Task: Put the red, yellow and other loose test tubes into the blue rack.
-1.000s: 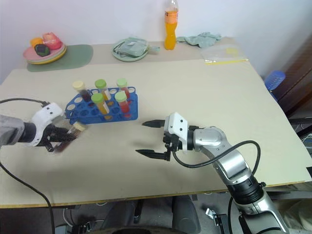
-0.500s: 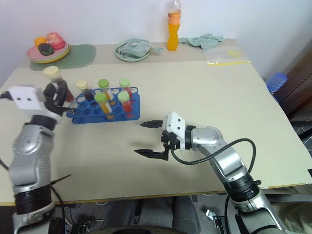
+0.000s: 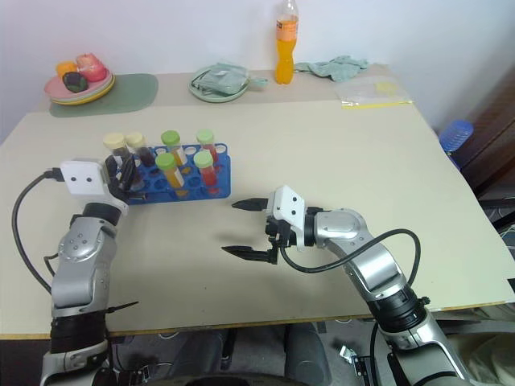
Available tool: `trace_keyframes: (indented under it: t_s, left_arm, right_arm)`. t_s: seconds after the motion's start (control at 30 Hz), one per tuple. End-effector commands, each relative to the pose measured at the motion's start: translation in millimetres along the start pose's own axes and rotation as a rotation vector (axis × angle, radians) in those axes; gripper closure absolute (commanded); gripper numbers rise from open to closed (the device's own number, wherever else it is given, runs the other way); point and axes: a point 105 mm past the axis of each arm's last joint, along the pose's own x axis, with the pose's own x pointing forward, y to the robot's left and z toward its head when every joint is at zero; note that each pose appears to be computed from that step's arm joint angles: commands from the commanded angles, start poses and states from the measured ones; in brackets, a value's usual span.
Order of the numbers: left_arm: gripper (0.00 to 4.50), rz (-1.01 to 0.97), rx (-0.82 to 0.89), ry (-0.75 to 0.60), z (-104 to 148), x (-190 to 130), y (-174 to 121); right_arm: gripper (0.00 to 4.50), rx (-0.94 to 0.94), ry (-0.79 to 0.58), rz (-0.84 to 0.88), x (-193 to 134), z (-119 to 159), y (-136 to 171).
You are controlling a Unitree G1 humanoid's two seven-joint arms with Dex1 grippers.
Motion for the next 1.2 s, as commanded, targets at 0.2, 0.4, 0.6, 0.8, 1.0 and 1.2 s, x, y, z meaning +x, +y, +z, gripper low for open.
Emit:
trace_keyframes:
  t_s: [0.2, 0.4, 0.6, 0.8, 1.0, 1.2]
  left_arm:
    - [3.77, -0.039, -0.054, 0.004, -3, 1, -16]
    - [3.77, -0.05, -0.057, 0.008, -5, 1, -19]
    - [1.31, -0.033, -0.065, -0.068, 18, -11, 3]
    - [1.31, -0.114, -0.042, -0.066, 40, -48, 38]
    - [1.31, -0.239, 0.035, 0.093, 37, -78, 58]
    - [1.31, -0.298, 0.087, 0.2, 28, -94, 69]
  right_arm:
    - [0.0, -0.028, -0.035, -0.008, -1, 11, 0]
    - [0.0, -0.026, -0.037, -0.003, 0, 12, 1]
    - [0.0, -0.032, -0.072, -0.034, -5, 23, -7]
    - [0.0, -0.007, -0.082, -0.107, -35, 35, -23]
    - [0.0, 0.026, 0.007, -0.31, -96, 28, -58]
    - [0.0, 0.07, 0.132, -0.441, -147, 3, -76]
